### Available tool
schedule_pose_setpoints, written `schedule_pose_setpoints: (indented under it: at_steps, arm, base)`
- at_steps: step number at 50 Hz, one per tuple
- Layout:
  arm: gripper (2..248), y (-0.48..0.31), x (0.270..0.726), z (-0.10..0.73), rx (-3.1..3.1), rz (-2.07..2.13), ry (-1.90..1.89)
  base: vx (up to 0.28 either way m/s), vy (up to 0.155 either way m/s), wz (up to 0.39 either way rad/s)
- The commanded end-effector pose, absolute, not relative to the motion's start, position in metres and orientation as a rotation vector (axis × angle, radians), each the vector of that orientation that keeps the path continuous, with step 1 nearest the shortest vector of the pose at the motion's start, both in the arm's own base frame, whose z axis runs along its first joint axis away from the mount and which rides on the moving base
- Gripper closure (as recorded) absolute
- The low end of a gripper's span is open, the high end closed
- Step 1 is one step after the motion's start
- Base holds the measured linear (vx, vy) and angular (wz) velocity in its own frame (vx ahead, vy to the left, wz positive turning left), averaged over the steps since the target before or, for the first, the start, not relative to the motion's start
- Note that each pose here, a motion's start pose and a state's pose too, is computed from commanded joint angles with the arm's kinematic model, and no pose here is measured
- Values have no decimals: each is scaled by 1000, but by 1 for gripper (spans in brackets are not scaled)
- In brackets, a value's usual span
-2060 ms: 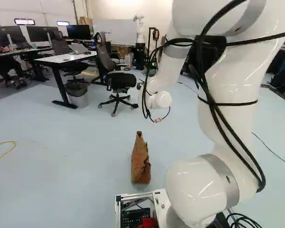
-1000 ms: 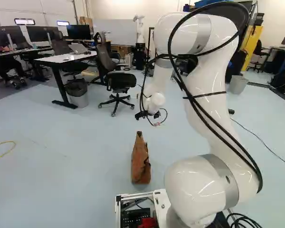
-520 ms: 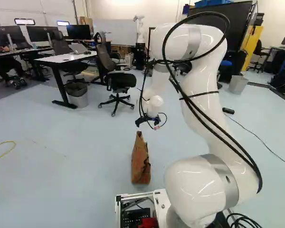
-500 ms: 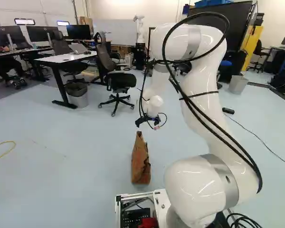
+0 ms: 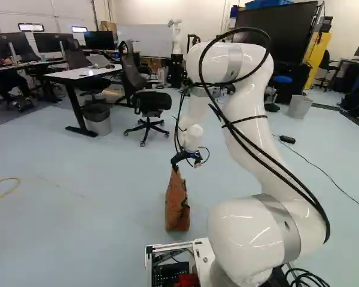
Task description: Pick up the grocery bag from the ground
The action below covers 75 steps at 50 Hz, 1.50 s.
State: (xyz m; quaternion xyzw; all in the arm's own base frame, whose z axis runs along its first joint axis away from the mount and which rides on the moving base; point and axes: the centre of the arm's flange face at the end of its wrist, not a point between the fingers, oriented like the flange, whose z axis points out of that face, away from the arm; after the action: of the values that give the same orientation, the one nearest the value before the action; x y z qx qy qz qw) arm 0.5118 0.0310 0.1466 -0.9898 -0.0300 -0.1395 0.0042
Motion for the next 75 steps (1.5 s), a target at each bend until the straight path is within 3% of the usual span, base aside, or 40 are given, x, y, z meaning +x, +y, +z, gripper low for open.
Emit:
schedule_pose_setpoints:
  at_steps: [75]
  arm:
    - [3, 32, 529, 35, -3125, -257, -95]
  base:
    - [0, 0, 0]
